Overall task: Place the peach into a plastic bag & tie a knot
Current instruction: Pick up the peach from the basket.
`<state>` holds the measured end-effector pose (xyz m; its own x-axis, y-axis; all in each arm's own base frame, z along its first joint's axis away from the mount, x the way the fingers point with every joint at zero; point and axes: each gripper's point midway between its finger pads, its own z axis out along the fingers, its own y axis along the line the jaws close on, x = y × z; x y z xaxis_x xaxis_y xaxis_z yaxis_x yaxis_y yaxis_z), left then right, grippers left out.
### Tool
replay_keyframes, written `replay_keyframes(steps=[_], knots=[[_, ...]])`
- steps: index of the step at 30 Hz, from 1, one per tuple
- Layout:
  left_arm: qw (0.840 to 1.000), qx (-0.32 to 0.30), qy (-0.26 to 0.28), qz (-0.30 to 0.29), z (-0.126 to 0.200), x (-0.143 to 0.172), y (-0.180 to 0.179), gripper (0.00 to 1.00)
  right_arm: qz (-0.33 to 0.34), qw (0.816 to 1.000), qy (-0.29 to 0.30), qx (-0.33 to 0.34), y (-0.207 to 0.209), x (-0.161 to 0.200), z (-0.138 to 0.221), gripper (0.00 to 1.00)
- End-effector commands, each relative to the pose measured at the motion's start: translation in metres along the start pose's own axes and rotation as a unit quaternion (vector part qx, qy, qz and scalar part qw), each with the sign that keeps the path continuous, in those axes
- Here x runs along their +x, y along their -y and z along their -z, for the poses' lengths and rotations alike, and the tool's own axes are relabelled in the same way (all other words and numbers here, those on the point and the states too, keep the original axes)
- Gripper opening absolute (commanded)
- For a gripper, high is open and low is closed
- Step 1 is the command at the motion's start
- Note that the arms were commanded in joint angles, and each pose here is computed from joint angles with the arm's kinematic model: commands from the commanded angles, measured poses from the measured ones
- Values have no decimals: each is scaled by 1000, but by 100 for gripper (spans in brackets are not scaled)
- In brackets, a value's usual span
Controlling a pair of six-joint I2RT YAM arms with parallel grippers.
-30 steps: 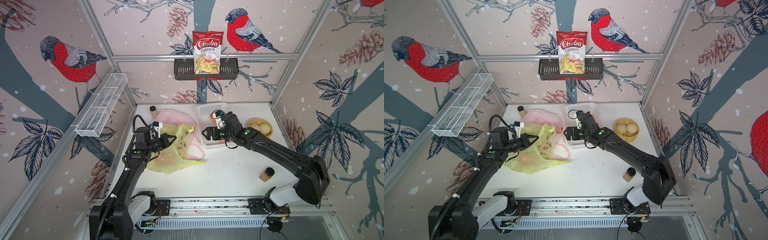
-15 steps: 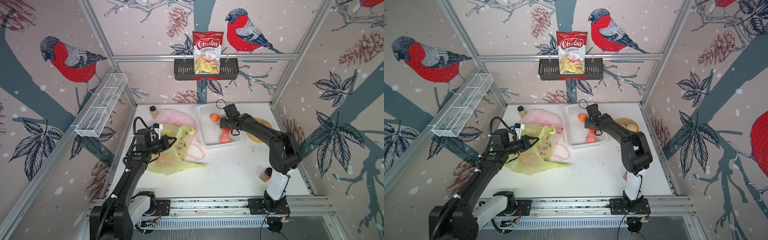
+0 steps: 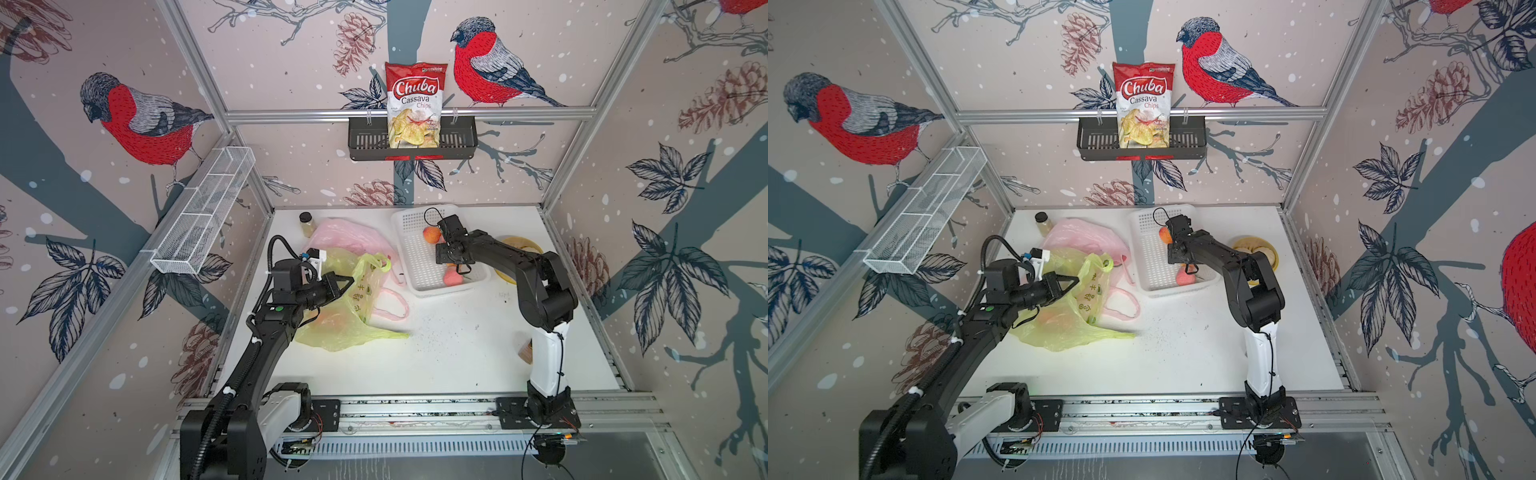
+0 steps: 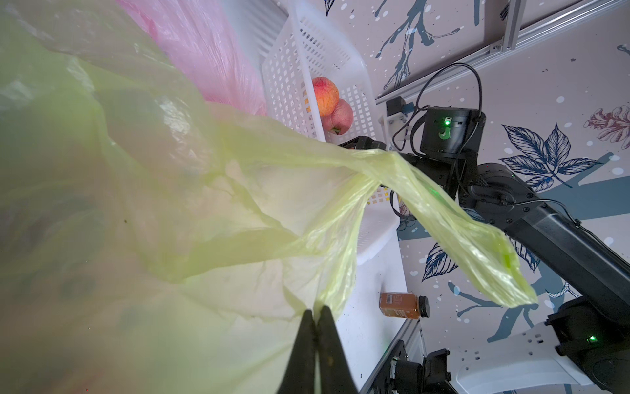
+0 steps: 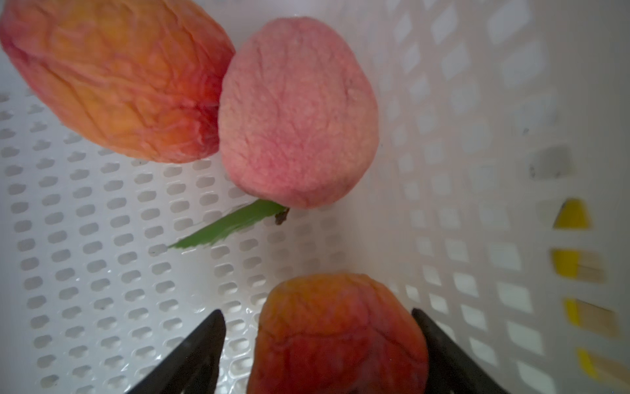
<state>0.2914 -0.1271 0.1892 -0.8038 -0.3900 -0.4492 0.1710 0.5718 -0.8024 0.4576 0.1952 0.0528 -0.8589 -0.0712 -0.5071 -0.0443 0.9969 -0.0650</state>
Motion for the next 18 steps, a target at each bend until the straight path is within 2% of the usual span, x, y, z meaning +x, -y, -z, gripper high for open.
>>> replay_keyframes(steps=[1,6,9,10,15,18], knots=[[1000,17,8,-15,1,-5,7,0,-6,1000,8,-1,-1,-2,-2,77],[1000,18,6,-15,0,-4,8,0,-16,999,31,-22,-7,-11,5,63],[1000,19,6,-15,0,-5,8,0,-18,998,53,-42,-13,-17,24,51],[1000,19,7,-15,0,-5,8,0,-17,997,61,-51,-17,-18,32,50],[1000,23,9,-17,1,-9,13,0,-3,986,94,-135,-47,-8,102,46],[999,26,12,-22,3,-11,17,0,29,974,101,-200,-77,17,148,43]])
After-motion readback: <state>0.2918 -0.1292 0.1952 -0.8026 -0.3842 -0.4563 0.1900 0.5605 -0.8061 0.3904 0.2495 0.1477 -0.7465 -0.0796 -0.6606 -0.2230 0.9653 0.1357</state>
